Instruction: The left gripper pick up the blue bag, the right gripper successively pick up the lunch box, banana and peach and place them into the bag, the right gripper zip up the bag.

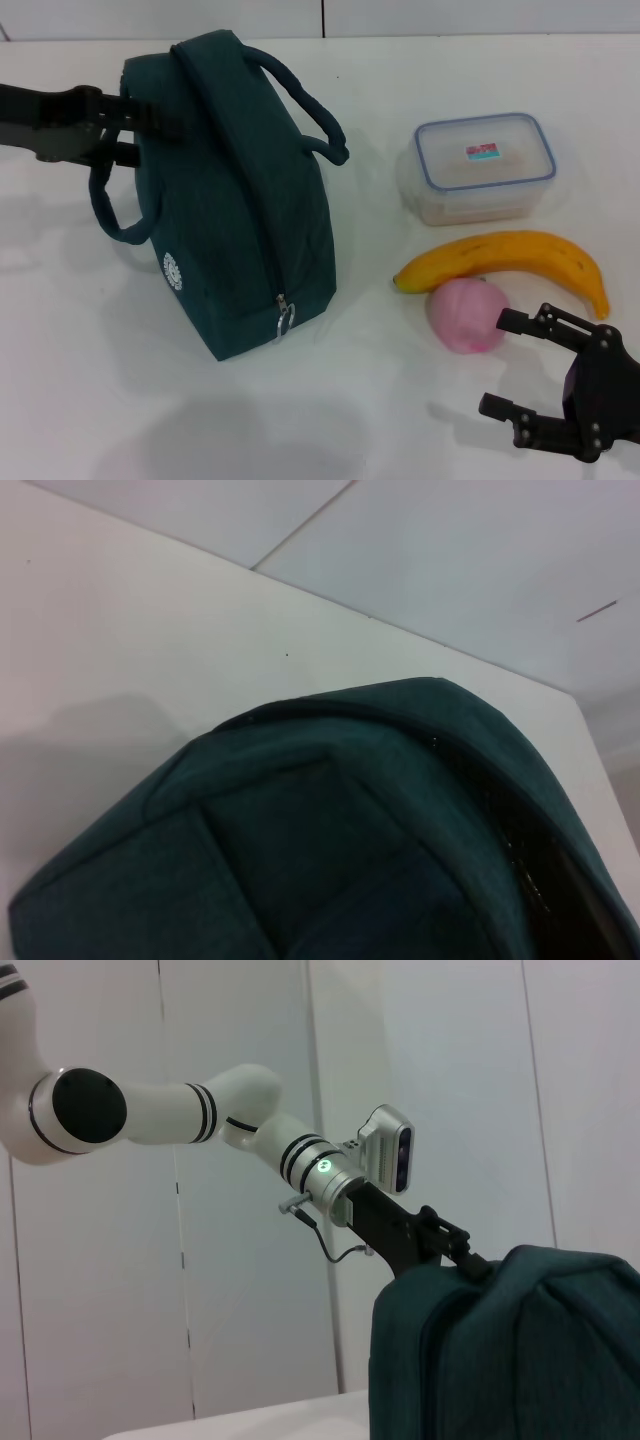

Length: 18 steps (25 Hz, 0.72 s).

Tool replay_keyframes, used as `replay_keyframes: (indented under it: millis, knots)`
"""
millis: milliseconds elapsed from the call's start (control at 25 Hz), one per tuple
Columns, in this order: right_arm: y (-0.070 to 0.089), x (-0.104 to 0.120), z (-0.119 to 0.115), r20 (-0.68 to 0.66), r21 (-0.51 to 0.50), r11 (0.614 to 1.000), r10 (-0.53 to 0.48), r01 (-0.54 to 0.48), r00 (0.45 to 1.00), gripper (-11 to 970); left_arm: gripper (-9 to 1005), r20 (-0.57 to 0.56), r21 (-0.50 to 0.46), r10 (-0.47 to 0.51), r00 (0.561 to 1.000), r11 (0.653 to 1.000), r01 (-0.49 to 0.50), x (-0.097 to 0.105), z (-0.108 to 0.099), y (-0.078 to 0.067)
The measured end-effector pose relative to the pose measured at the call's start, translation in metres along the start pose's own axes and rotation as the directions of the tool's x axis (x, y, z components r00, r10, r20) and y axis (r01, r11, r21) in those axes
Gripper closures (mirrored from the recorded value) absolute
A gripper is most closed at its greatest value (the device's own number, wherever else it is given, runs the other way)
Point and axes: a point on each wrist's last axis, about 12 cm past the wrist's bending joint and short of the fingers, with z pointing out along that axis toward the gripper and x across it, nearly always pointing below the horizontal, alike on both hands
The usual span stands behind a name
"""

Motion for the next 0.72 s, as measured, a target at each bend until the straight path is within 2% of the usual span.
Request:
replay_keyframes:
  millis: [200,360,600,720]
  knots:
    - [-0.0001,0.0002,-0.0001,-0.002,0.001,1.0,0.0,0.0,1.0,194,207,-0.007,0.005,0.011,1.0,1.0,-0.011,-0.0014,0.0038,-0.0025]
    - [0.0,0.0003,-0.0003,-0.002,0.002,1.0,0.001,-0.001,1.0,197,237,-0.002,0.012,0.068,0.998,0.998,-0.068,-0.0018,0.0043,-0.0039]
    - [0.0005,0.0006,-0.0009,-0.002,0.005,1.0,0.003,-0.003,1.0,201,282,0.007,0.024,0.075,0.997,0.997,-0.075,-0.0016,0.0032,-0.004]
    - [0.0005,0.0006,-0.0012,0.0,0.008,1.0,0.003,-0.003,1.0,203,359,0.004,0.024,0.074,0.997,0.997,-0.074,-0.0021,0.0032,-0.0039]
